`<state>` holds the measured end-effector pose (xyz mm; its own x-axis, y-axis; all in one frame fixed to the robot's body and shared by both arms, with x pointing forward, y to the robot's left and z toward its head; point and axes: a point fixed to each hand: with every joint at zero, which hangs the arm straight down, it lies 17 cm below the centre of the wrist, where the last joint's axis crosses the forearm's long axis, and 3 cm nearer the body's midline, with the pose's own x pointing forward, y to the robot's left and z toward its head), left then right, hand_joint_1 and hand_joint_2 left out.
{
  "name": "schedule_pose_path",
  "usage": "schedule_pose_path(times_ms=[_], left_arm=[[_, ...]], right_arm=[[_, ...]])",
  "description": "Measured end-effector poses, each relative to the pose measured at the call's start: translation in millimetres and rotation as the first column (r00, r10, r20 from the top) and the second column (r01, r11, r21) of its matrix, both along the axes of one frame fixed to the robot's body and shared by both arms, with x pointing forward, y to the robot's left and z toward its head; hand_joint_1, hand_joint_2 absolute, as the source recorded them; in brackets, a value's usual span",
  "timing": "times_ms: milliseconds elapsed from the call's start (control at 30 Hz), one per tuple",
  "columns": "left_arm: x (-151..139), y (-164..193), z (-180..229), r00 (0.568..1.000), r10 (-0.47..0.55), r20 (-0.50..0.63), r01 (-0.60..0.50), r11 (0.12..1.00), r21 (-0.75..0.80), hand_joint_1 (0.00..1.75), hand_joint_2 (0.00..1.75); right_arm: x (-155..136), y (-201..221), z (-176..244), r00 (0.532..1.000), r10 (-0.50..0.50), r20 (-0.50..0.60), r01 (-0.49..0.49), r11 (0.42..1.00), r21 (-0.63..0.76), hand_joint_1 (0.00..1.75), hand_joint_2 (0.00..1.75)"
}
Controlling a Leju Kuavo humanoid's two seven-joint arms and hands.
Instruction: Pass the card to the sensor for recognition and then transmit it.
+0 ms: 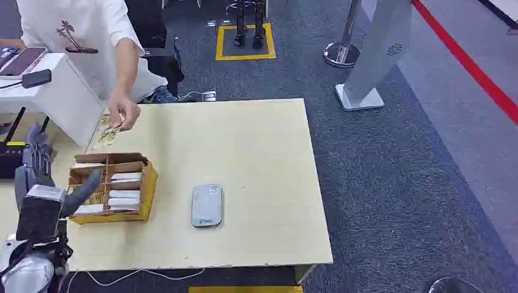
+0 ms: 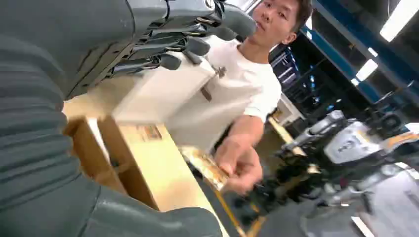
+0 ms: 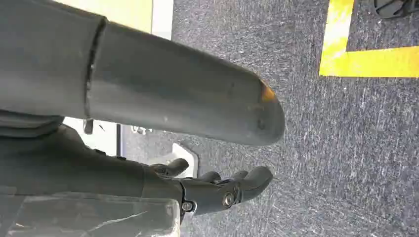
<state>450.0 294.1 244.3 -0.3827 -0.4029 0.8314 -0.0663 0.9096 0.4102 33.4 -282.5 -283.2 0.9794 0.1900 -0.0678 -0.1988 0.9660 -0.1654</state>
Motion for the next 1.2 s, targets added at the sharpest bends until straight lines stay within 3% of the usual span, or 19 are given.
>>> schedule_pose_path(times_ms=[100,200,533,667,867,1200], left_arm=[[40.8,35.4,19.0,0.994,0.095,-0.046,-0.081,0.967,0.242,0.00,1.75],[74.2,72.4,58.5,0.984,0.181,-0.007,-0.163,0.904,0.394,0.00,1.75],[87.8,104.3,80.4,0.968,0.252,0.018,-0.230,0.850,0.475,0.00,1.75],[106.6,120.9,88.3,0.939,0.343,0.019,-0.275,0.718,0.640,0.00,1.75],[127.3,117.6,92.4,0.927,0.373,0.042,-0.261,0.559,0.787,0.00,1.75],[131.1,93.6,57.0,0.945,0.327,-0.025,-0.173,0.561,0.810,0.00,1.75]], right_arm=[[1.1,1.7,0.1,1.000,0.002,-0.001,-0.002,1.000,0.009,0.00,0.00],[2.1,2.3,0.3,1.000,0.003,-0.002,-0.003,1.000,0.012,0.00,0.00],[2.0,2.8,0.3,1.000,0.014,-0.003,-0.013,1.000,0.014,0.00,0.00],[1.9,3.5,0.4,1.000,0.017,-0.007,-0.017,1.000,0.018,0.00,0.00],[2.4,3.5,0.6,1.000,0.014,-0.010,-0.014,1.000,0.017,0.00,0.00],[3.0,7.5,0.8,1.000,0.010,-0.012,-0.010,1.000,0.022,0.00,0.00]])
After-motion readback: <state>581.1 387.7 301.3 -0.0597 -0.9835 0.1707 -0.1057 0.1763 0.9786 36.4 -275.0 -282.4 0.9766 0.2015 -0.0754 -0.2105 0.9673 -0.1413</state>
